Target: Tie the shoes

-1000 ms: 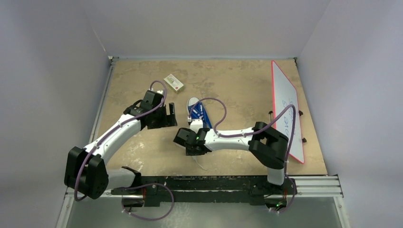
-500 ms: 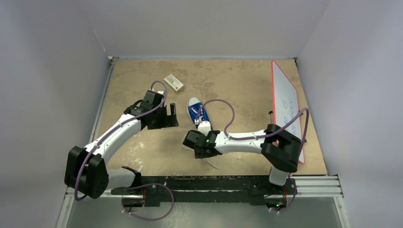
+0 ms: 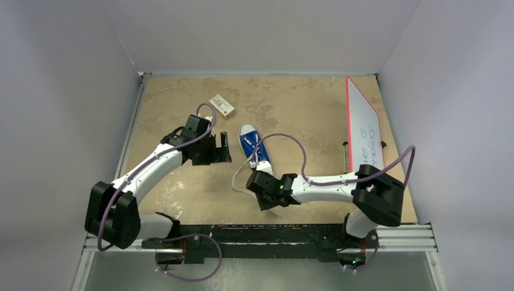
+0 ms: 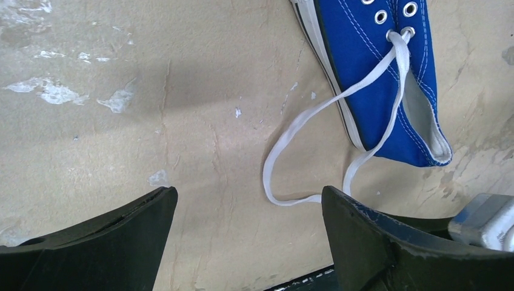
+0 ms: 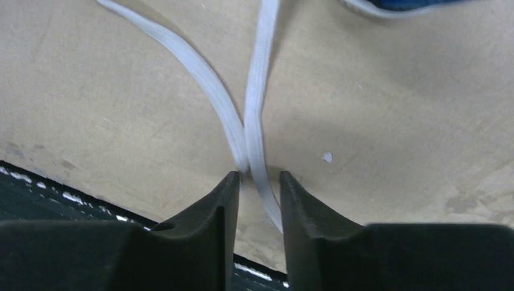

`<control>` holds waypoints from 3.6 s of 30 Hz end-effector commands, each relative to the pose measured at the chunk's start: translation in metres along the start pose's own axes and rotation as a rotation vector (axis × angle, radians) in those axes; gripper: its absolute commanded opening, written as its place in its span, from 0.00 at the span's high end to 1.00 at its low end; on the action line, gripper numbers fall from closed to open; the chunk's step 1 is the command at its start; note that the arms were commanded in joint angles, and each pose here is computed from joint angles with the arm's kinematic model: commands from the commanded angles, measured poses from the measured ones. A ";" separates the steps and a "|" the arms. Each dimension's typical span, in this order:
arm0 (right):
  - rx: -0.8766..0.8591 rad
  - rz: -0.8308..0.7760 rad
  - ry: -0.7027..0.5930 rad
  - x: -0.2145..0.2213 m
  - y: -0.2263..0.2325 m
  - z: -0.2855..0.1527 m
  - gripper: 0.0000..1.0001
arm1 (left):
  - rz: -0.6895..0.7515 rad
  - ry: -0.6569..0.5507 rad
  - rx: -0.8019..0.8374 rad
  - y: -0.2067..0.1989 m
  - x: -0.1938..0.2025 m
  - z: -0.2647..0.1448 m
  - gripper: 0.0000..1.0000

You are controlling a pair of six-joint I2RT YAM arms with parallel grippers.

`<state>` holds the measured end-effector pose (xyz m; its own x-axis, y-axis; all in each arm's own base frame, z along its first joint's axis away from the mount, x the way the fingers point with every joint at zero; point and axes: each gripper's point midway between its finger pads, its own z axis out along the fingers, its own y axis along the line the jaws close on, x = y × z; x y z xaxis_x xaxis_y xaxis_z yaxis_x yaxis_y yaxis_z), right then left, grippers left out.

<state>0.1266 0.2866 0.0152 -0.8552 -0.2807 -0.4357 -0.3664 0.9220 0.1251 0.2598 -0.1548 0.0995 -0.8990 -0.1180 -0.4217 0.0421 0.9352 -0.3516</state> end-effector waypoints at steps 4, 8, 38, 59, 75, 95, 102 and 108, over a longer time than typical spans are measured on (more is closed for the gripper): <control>0.215 -0.073 -0.020 -0.020 -0.029 -0.020 1.00 | -0.005 -0.014 0.074 -0.016 -0.013 0.009 0.09; 0.141 -0.038 -0.206 -0.075 -0.021 -0.090 1.00 | 0.020 -0.012 0.078 -0.017 -0.018 0.019 0.09; -0.351 -0.016 -0.535 -0.285 -0.067 -0.188 1.00 | 0.127 -0.143 0.486 -0.082 -0.014 0.104 0.36; -0.429 -0.041 -0.553 -0.293 -0.057 -0.207 1.00 | 0.095 -0.120 0.425 -0.074 0.006 0.085 0.94; -0.552 0.065 -0.464 -0.310 -0.034 -0.205 1.00 | 0.423 -0.538 0.385 -0.143 -0.070 0.032 0.99; -0.617 0.183 -0.393 -0.312 -0.041 -0.201 1.00 | 0.418 -0.696 0.451 -0.147 -0.075 0.039 0.99; -0.630 0.187 -0.393 -0.312 -0.040 -0.205 1.00 | 0.454 -0.708 0.453 -0.153 -0.081 0.043 0.97; -0.637 0.189 -0.392 -0.312 -0.040 -0.204 1.00 | 0.466 -0.710 0.454 -0.155 -0.083 0.045 0.87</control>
<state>0.3349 0.2795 0.3110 -0.7881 0.0833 -0.6099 -0.4384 0.6197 0.6510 0.3366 -0.2913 0.1180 -0.3743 -0.0380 -0.9265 0.5797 0.7703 -0.2657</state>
